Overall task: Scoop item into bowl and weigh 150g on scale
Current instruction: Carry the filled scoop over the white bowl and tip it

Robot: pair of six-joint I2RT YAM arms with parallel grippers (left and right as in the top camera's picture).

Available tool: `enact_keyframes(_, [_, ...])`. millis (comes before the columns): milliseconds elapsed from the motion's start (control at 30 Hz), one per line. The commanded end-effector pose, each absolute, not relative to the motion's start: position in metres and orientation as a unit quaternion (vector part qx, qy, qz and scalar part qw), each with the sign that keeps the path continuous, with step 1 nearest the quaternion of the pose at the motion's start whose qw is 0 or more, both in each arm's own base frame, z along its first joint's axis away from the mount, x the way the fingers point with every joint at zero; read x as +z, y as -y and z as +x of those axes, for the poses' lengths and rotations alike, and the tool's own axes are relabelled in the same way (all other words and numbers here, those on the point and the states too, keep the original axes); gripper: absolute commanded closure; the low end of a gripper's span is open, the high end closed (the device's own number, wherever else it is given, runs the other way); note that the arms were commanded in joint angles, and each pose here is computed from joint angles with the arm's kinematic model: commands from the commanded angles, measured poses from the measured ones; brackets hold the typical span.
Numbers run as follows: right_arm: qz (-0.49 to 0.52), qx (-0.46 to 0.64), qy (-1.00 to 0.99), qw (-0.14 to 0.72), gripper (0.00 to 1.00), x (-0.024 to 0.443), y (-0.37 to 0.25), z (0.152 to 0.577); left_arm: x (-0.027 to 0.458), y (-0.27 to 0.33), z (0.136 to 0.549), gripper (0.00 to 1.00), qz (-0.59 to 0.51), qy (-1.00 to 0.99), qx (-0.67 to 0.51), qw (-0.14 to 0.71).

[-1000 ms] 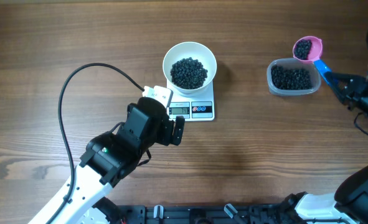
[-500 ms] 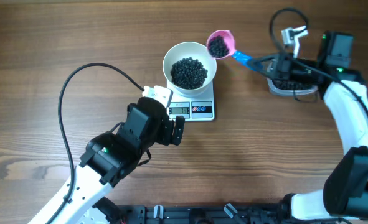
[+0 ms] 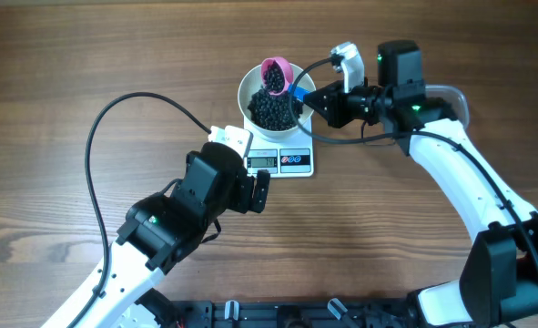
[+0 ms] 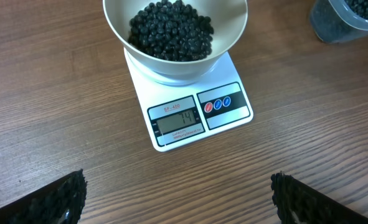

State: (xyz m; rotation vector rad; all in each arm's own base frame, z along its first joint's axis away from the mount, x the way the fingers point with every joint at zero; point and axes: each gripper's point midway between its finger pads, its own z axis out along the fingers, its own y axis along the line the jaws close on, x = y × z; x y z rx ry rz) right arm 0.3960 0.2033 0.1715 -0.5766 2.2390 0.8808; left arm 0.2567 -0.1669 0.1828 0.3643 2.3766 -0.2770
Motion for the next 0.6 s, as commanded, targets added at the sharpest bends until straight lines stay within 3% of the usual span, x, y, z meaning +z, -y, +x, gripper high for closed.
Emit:
enact_keyframes(0, [-0.252,0.256,-0.861,0.359,0.96,0.165,-0.189,0.41,0.184,0.167,0.258,0.0,0.146,-0.917,-0.107,0.356])
enact_keyframes(233, [-0.266,0.215,-0.849,0.404,0.96,0.196,-0.178,0.41,0.184,0.167,0.258,0.0,0.146,-0.917,-0.107,0.356])
enact_keyframes(567, [-0.316,0.109,-0.845,0.418,0.96,0.197,-0.176,0.407,0.184,0.167,0.258,0.0,0.146,-0.917,-0.107,0.356])
